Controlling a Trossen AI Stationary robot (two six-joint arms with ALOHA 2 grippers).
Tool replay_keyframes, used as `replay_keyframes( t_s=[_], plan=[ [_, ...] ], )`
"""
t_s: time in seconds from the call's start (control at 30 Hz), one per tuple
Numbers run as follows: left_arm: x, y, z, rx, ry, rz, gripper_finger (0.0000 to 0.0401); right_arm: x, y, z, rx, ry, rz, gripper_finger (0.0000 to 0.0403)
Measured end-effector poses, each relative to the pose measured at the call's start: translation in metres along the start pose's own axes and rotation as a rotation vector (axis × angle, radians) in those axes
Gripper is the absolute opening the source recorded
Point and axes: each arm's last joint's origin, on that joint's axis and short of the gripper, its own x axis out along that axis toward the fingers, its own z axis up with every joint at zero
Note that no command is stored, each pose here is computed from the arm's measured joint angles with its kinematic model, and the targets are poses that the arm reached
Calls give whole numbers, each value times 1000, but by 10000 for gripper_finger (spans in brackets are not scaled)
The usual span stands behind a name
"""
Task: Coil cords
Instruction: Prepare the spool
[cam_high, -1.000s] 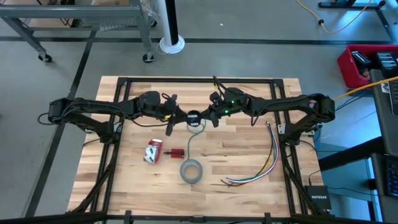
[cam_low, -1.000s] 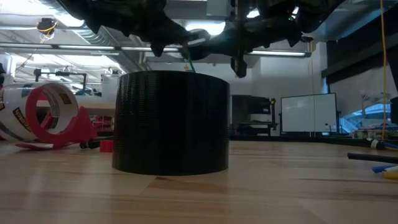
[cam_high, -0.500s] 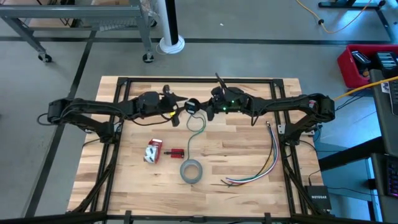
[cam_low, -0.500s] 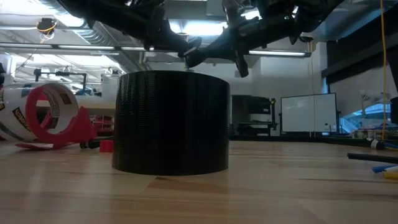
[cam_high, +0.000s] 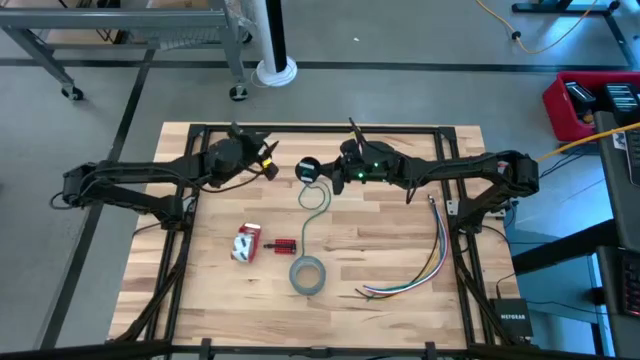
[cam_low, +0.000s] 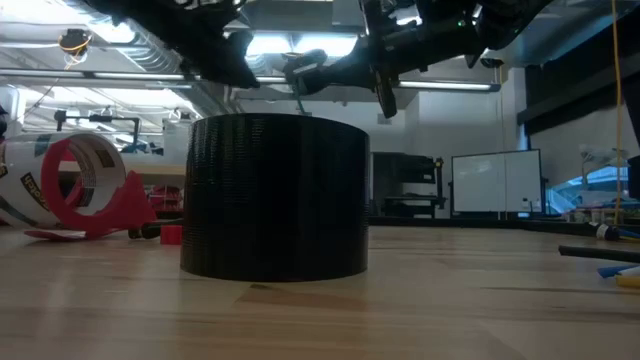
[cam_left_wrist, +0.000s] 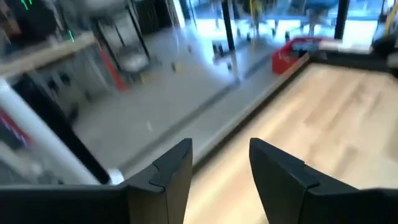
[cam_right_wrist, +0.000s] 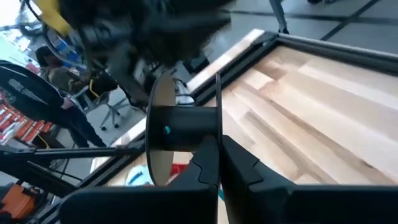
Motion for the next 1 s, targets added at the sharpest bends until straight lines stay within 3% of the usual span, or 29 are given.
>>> replay_keyframes(
  t_s=[0.17,0.23,0.33,0.7,0.87,1.0],
  plan=[
    [-5,-7,-13,-153,135,-172,153,0,2,7,-25,-99,-13,2],
    [-5,-14,-11,-198,129,-263,153,-1,4,11,-27,-145,-10,2],
    [-4,-25,-9,-214,95,-317,153,-1,5,13,-27,-171,-3,2],
    [12,-47,-14,-247,72,-345,153,-1,5,14,-27,-192,-11,1],
    [13,-47,-14,-273,77,-341,153,-4,9,24,-91,-333,-36,1],
    [13,-47,-14,-272,80,-341,153,-9,16,36,-132,-473,7,1]
  ],
)
